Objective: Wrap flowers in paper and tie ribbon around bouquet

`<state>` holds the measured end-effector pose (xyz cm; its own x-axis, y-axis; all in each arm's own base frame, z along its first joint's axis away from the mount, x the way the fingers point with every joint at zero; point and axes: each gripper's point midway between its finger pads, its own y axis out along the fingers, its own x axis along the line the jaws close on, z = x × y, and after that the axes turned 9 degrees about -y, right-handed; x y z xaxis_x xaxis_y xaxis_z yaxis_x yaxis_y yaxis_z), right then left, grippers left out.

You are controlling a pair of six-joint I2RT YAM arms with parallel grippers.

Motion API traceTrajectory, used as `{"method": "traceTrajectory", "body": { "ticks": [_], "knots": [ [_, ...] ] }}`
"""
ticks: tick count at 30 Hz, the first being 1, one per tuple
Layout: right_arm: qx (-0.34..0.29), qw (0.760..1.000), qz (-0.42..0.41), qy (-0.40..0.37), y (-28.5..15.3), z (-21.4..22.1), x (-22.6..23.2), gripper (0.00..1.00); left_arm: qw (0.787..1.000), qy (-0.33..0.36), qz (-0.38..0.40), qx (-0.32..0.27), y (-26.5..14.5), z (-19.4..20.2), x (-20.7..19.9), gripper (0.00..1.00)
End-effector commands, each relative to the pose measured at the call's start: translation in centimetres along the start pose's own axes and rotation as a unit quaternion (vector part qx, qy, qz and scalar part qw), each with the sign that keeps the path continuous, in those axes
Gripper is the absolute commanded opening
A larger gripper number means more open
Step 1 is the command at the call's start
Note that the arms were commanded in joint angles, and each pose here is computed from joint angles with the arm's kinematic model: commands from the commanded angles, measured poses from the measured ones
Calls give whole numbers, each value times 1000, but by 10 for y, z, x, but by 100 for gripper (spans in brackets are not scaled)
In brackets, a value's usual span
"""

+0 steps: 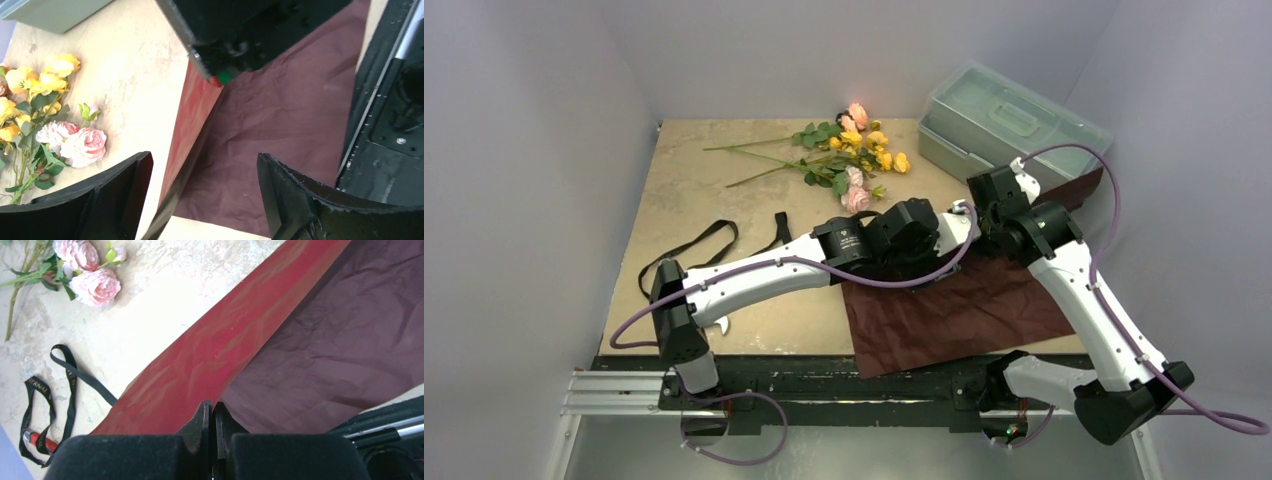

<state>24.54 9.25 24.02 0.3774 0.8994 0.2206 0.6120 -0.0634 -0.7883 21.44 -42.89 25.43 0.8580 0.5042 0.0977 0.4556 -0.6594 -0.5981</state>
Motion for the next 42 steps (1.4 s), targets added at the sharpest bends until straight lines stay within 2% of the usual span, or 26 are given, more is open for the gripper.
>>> {"method": "traceTrajectory", "body": {
  "ticks": [1,5,9,10,14,15,16,17,21,24,26,28,31,35,37,39,40,42],
  "knots": [
    [-14,998,-63,-12,-4,-1,18,0,996,-2,-41,-82,-10,-24,35,82],
    [-7,997,-70,-19,-4,1,22,0,993,-8,-39,-109,-11,-20,50,82],
    [-6,996,-92,-23,-5,-2,32,0,996,-26,0,-84,-2,-7,51,69],
    [-8,995,-96,-22,-5,-3,34,0,997,-26,2,-78,1,-3,51,64],
    [-10,992,-123,-32,-8,-9,49,0,997,-49,10,-65,10,11,53,31],
    [-11,991,-128,-35,-9,-10,51,0,996,-55,11,-63,10,12,54,22],
    [-11,990,-134,-37,-10,-11,54,0,996,-61,10,-59,10,13,55,8],
    [-12,989,-139,-41,-10,-12,57,0,996,-67,14,-55,9,13,54,0],
    [-14,990,-133,-54,-10,-18,59,0,990,-132,12,-40,1,19,64,0],
    [-14,992,-109,-68,-10,-24,56,31,970,-243,11,-16,-3,41,93,0],
    [-25,992,-101,-76,-13,-33,55,55,944,-329,-3,-14,-11,56,111,0],
    [-38,991,-96,-80,-17,-41,55,68,919,-394,-25,-17,-21,73,131,0],
    [-53,991,-93,-84,-24,-50,54,82,863,-501,-62,-10,-35,108,158,0],
    [-59,991,-89,-83,-26,-52,51,91,780,-618,-97,14,-48,162,173,0],
    [-56,991,-84,-84,-24,-48,47,93,733,-672,-103,17,-54,191,181,0],
    [-54,992,-78,-83,-22,-44,43,95,673,-730,-120,13,-65,222,199,0],
    [-52,992,-77,-81,-21,-43,41,96,651,-749,-122,11,-68,234,206,0],
    [-53,993,-72,-78,-20,-40,36,96,623,-772,-128,6,-73,252,220,0]
  ]
}}
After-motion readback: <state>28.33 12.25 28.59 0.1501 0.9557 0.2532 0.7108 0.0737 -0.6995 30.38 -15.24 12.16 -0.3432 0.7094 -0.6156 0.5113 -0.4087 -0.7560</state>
